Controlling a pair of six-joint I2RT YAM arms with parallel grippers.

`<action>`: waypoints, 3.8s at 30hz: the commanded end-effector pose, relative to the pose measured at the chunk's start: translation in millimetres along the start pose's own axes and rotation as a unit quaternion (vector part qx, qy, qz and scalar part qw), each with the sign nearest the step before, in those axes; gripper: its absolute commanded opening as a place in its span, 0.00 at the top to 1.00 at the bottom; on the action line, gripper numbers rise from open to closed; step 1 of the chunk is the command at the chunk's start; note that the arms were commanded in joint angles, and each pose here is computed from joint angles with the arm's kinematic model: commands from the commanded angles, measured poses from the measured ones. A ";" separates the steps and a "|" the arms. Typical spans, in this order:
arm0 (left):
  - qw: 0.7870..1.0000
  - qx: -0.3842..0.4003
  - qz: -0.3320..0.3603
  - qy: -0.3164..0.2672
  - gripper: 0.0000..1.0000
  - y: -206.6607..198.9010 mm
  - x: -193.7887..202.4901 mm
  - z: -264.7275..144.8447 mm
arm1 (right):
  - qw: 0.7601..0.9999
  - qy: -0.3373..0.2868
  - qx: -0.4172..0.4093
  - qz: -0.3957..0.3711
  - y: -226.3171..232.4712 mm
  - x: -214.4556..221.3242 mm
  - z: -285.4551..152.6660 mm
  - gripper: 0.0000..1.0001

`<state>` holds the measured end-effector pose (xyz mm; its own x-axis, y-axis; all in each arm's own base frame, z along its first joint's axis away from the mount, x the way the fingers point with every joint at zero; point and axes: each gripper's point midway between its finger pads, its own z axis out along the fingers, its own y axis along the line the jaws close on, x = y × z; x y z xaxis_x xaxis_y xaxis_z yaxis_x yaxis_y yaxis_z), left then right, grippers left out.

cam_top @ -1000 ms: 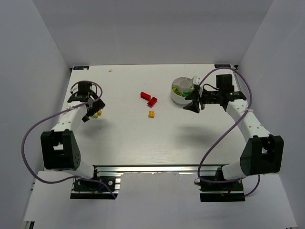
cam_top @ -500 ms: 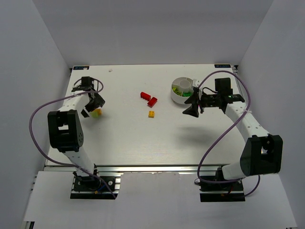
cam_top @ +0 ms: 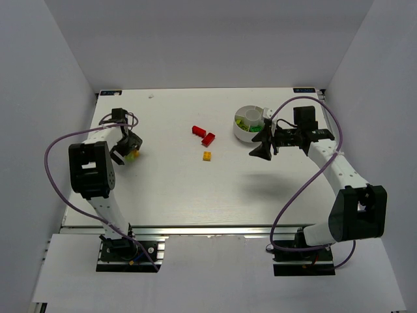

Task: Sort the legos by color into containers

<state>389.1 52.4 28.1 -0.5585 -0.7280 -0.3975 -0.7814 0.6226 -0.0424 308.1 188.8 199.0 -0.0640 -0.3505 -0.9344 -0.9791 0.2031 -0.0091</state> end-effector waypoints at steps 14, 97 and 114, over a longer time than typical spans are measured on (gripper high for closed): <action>0.997 0.059 -0.039 -0.012 0.55 -8.8 -2.7 -21.4 | 0.999 -0.006 -0.023 0.024 26.3 -10.5 5.5 0.38; 0.616 0.621 0.428 -0.227 0.07 -96.8 211.8 -284.6 | 0.916 0.062 0.034 0.394 31.1 -76.9 132.5 1.00; 0.492 0.842 0.217 0.052 0.16 -124.8 250.6 -393.9 | 0.969 -0.081 -0.174 0.158 32.8 -87.0 16.7 1.00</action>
<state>254.6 -309.5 213.2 -0.6565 -0.2833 -0.6992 0.6225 0.3202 -0.7142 325.8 237.7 242.5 -0.5501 -0.1925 -0.8126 -0.8343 0.1696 0.5245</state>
